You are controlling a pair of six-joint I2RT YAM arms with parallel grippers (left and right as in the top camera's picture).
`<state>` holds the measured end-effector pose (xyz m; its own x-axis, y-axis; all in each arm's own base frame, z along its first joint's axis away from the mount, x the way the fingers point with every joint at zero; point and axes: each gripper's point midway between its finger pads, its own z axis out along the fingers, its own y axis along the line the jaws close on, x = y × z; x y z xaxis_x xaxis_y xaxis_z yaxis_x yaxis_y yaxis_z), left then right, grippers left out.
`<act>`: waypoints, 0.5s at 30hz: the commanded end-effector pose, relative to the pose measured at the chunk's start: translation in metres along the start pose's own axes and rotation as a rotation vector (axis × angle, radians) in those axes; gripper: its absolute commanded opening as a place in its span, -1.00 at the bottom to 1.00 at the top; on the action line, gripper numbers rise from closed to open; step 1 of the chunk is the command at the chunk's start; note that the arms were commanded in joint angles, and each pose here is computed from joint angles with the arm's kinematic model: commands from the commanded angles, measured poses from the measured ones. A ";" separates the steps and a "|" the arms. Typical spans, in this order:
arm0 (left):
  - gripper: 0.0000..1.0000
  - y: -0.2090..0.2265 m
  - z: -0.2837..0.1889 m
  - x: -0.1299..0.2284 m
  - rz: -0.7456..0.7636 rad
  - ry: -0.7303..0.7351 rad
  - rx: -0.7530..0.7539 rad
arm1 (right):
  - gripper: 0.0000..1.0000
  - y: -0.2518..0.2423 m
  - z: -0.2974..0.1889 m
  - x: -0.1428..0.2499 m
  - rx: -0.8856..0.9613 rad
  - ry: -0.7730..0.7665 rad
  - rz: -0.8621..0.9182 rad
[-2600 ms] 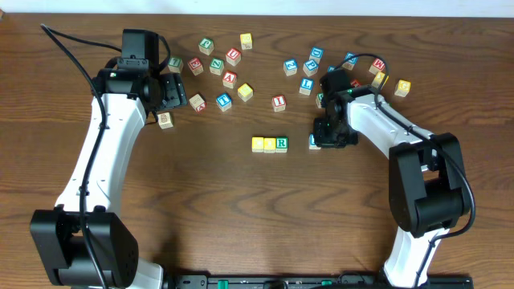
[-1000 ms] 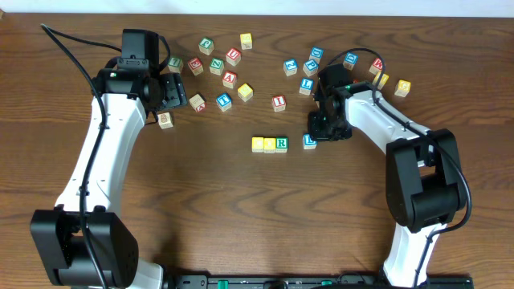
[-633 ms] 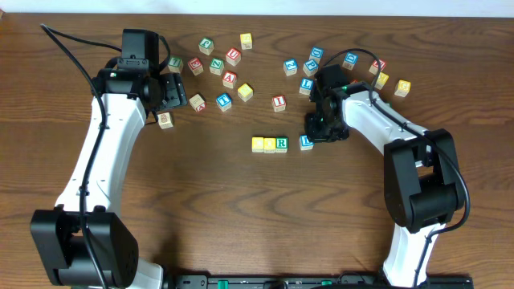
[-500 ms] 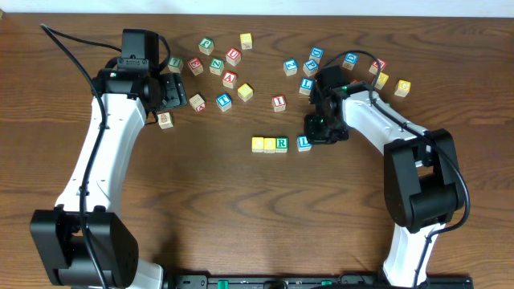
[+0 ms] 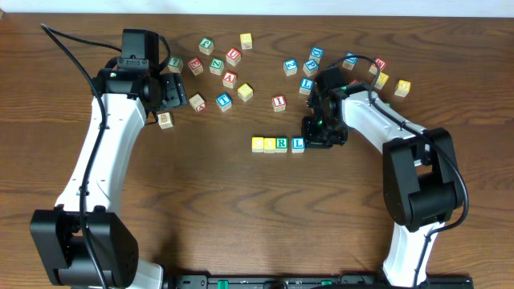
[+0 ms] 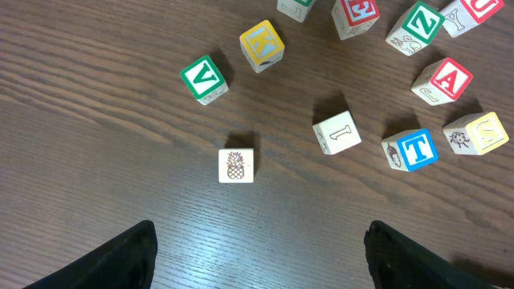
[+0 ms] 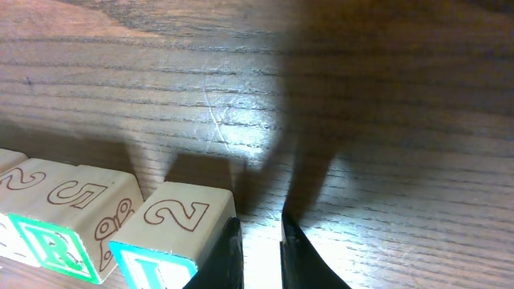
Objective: Spell out CORL
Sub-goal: 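Push the L block against the R block with the right gripper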
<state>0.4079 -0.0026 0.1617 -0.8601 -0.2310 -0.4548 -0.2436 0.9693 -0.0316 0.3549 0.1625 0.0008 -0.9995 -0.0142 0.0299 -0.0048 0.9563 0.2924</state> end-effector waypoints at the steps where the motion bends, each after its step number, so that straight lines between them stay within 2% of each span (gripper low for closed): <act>1: 0.64 0.002 -0.001 -0.004 -0.012 -0.012 -0.008 | -0.77 0.000 0.012 0.006 0.005 0.034 0.015; 15: 0.64 0.002 -0.001 -0.004 -0.012 -0.012 -0.008 | -0.77 0.004 0.012 0.006 -0.010 0.034 0.012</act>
<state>0.4080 -0.0026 0.1617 -0.8600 -0.2307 -0.4551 -0.2433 0.9694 -0.0316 0.3550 0.1637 0.0008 -0.9994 -0.0096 0.0319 0.0003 0.9545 0.2982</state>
